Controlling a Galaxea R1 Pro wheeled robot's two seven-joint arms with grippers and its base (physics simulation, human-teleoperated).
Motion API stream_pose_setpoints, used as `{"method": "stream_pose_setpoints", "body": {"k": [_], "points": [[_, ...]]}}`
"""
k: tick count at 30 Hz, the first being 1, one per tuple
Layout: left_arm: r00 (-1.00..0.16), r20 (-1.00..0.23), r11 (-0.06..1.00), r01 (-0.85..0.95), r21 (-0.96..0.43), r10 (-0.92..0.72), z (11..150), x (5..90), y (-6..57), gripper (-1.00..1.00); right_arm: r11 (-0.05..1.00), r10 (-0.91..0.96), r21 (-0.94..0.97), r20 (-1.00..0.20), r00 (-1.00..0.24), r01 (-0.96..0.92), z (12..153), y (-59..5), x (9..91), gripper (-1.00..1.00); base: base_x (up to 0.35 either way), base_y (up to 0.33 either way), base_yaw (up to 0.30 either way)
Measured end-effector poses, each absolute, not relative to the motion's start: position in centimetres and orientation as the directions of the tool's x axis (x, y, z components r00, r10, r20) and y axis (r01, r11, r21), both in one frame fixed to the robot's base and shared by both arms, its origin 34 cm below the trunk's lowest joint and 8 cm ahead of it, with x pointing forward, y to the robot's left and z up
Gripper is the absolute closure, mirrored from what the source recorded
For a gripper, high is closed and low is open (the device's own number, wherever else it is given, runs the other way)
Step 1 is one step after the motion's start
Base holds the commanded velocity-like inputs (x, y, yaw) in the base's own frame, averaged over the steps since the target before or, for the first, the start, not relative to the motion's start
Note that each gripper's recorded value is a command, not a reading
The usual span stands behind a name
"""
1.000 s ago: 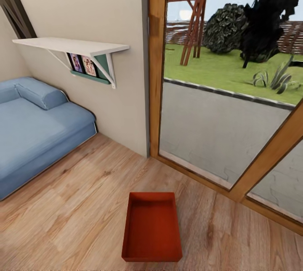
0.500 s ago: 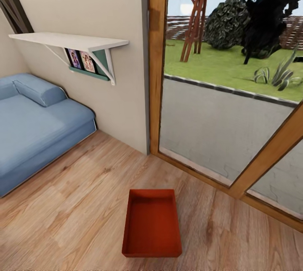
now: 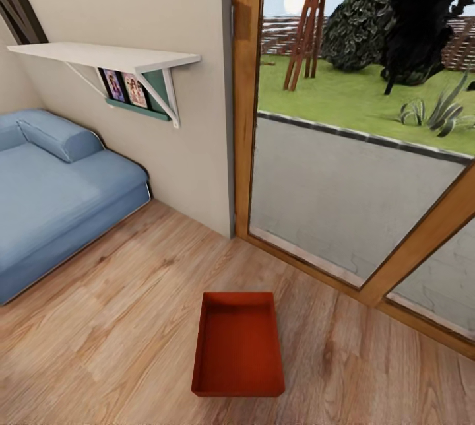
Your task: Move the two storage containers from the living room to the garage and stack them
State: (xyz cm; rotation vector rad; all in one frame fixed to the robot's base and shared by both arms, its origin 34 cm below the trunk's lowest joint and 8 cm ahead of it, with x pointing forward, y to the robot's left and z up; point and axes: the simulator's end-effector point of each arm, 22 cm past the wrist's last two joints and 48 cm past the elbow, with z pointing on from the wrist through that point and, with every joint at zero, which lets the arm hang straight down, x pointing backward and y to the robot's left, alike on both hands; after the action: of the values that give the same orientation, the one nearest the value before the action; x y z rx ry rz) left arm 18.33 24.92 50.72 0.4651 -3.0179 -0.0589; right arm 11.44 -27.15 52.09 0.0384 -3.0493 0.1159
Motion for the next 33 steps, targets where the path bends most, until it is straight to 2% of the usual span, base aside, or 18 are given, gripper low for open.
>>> {"method": "stream_pose_setpoints", "body": {"k": [33], "points": [[-0.944, 0.132, 0.953, -0.296, 0.067, -0.302, 50.5, 16.1, 24.9, -1.00, 0.997, -0.022, -0.073, 0.144, -0.989, -0.032, 52.3, -27.1, 9.3, -1.00, 0.000, 0.000, 0.000]]}}
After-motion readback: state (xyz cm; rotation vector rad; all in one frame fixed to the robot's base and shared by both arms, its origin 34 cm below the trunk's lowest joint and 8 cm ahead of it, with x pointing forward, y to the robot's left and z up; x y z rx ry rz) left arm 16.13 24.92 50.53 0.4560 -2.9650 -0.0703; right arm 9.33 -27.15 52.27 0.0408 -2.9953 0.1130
